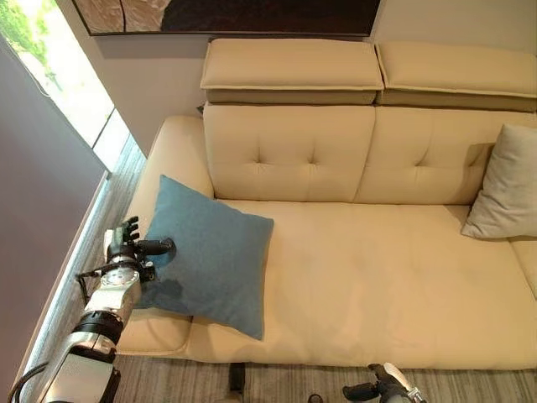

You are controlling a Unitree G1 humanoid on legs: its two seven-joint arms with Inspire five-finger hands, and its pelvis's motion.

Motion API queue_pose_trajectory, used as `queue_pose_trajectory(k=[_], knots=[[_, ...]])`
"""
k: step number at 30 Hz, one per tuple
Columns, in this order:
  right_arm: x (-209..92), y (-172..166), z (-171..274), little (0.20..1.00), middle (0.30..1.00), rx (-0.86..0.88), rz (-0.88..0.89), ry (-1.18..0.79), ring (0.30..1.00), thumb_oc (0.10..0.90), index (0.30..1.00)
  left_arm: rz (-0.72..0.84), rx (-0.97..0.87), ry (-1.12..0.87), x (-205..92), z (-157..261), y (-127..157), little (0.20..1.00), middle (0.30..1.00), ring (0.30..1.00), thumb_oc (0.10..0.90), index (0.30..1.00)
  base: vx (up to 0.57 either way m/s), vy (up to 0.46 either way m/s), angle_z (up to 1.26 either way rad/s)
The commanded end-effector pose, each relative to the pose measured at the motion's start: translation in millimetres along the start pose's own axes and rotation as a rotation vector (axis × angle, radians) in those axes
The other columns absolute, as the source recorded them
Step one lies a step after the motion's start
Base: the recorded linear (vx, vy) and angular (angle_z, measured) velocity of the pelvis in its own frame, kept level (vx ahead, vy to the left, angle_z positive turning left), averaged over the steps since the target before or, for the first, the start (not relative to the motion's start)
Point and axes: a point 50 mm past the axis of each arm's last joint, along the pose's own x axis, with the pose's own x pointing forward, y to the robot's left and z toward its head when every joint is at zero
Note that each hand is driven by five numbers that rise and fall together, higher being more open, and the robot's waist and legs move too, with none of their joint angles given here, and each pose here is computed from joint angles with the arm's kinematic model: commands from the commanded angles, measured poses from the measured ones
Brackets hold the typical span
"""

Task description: Pick up all the scattered cushions and arrange them neatly on the sofa.

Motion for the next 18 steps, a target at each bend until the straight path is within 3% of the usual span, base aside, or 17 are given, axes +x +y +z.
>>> queue_pose_trajectory(k=[1,7,9,14,15,16,18], knots=[[4,-19,-11,0.900,0.900,-0.038,-0.040,0.038,0.900,0.800,0.900,0.078,-0.066,-0.066,11,44,20,0.900,0.900,0.900,0.800,0.900,-0.02,-0.004,-0.17],[4,-19,-6,0.900,0.900,-0.048,-0.032,0.021,0.900,0.800,0.900,-0.014,-0.076,0.118,6,-5,-1,0.900,0.900,0.900,0.800,0.900,0.00,0.012,-0.14],[5,-19,0,0.900,0.900,-0.048,-0.032,0.007,0.900,0.800,0.900,-0.053,-0.167,0.235,-3,-40,-15,0.900,0.900,0.900,0.800,0.900,0.00,0.021,-0.19],[5,-24,21,0.900,0.900,0.025,-0.048,-0.075,0.900,0.800,0.900,-0.105,-0.412,0.299,-17,-65,-47,0.900,0.900,0.900,0.800,0.900,0.03,0.013,-0.12],[5,-26,26,0.900,0.900,0.042,-0.052,-0.101,0.900,0.800,0.900,-0.119,-0.417,0.324,-21,-74,-52,0.521,0.521,0.521,0.547,0.521,0.01,0.012,-0.14],[5,-26,26,0.900,0.900,0.041,-0.052,-0.100,0.900,0.800,0.900,-0.120,-0.416,0.325,-22,-74,-52,0.321,0.321,0.321,0.414,0.321,0.01,0.012,-0.17],[3,-34,46,0.900,0.900,0.101,-0.070,-0.191,0.900,0.800,0.900,-0.151,-0.403,0.362,-30,-90,-60,0.300,0.300,0.300,0.400,0.300,0.01,0.009,-0.09]])
